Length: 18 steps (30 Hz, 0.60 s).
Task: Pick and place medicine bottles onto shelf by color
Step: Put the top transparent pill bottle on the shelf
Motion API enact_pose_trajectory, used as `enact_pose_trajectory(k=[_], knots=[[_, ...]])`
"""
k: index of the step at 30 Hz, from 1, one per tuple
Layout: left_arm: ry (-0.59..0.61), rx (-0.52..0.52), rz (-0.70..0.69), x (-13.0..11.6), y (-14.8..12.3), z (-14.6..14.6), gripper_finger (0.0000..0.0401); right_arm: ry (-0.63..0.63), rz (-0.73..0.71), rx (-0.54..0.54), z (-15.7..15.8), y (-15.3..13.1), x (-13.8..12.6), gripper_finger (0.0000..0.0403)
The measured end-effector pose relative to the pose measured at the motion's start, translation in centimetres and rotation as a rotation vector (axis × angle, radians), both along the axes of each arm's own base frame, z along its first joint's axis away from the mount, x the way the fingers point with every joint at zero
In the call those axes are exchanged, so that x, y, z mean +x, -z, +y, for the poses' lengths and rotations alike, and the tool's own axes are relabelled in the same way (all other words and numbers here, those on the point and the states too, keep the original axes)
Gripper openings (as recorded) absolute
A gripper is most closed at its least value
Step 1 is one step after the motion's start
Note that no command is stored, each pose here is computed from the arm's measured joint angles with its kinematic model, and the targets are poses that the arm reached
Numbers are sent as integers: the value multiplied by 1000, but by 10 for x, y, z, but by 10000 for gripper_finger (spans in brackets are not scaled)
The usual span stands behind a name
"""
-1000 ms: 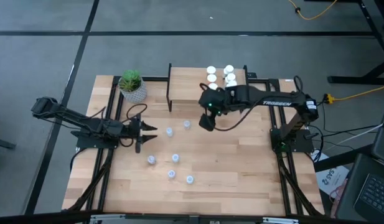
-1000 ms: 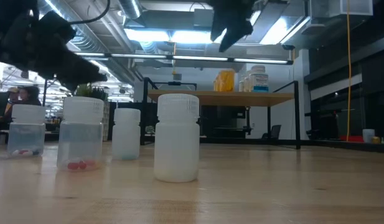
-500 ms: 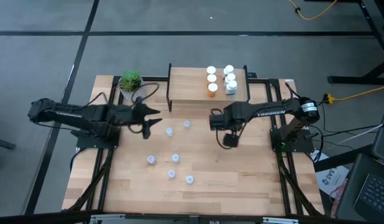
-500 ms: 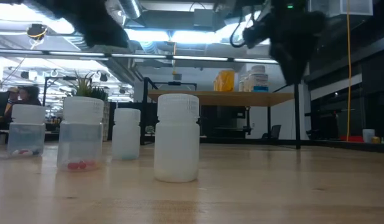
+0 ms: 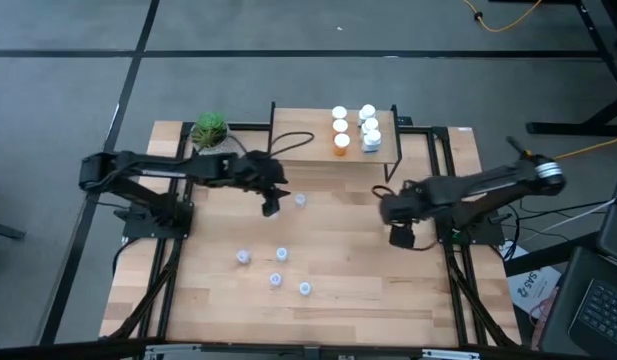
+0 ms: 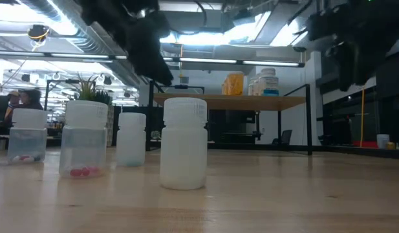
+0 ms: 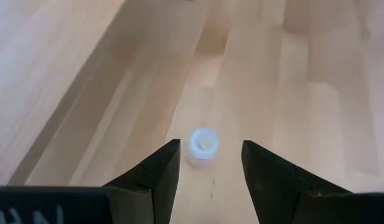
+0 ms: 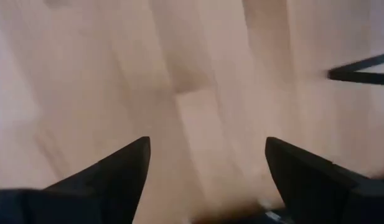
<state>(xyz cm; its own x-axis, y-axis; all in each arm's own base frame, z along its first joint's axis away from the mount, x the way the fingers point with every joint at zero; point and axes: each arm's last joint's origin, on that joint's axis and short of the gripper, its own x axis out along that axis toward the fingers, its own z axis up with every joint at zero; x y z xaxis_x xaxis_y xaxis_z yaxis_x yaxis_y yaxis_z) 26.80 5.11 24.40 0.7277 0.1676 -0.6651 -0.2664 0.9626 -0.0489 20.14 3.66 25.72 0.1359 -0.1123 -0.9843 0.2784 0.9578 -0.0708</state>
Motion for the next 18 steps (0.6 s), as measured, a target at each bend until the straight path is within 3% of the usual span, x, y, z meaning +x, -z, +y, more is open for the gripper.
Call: enact_pose_trajectory(k=[3, 8, 12, 18], knots=[[17, 19, 30, 12, 5, 2, 165, 29, -215, 68, 5, 0, -20, 317], [33, 26, 78, 26, 17, 5, 165, -33, -494, 192, 15, 6, -37, 317], [28, 26, 105, 36, 32, 7, 165, -69, -578, 236, 19, 16, -44, 317], [51, 34, 86, 45, 41, 5, 165, -78, -566, 236, 20, 29, -47, 317]])
